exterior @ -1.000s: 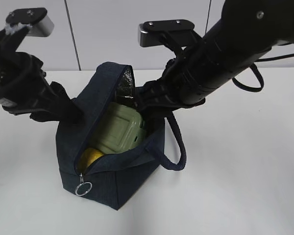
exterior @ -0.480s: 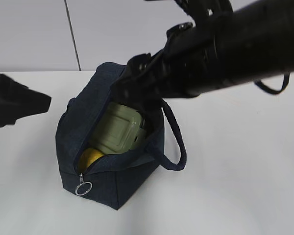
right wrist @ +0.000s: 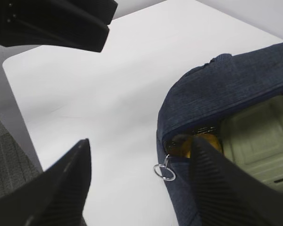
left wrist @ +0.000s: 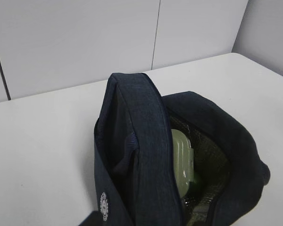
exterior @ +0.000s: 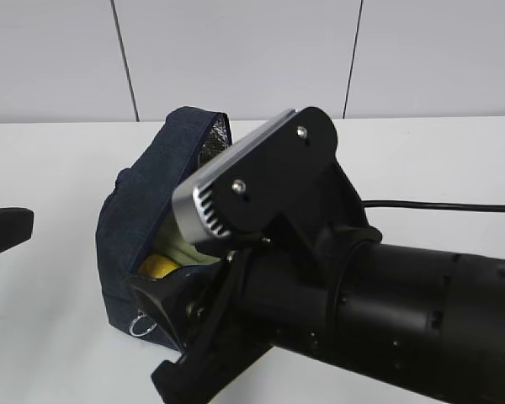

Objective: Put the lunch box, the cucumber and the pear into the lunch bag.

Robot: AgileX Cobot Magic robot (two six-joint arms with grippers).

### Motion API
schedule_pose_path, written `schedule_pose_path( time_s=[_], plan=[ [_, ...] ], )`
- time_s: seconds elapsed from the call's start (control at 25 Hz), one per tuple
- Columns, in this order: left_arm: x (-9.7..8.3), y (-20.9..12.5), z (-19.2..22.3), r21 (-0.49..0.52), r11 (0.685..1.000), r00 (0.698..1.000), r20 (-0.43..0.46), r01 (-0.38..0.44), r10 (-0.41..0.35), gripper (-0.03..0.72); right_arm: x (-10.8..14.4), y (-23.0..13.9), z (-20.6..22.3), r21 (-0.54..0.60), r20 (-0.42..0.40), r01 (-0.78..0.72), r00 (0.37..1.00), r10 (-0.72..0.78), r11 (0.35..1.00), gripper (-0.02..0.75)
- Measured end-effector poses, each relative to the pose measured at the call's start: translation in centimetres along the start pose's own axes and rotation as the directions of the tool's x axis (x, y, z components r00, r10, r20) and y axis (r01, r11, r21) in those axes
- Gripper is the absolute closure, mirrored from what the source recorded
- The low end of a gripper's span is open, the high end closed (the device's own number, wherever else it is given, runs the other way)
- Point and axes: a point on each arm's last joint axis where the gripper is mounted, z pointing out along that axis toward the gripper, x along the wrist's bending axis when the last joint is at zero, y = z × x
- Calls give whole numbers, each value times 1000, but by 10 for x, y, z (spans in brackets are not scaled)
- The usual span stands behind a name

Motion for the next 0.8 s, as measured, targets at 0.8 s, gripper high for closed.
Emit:
schedule_pose_path(
  time_s=[0.8],
  plan=[
    [-3, -5, 0, 60, 998, 999, 33, -4, 2, 348, -2, -91, 44, 159, 67, -25, 998, 15, 987, 346]
  ],
)
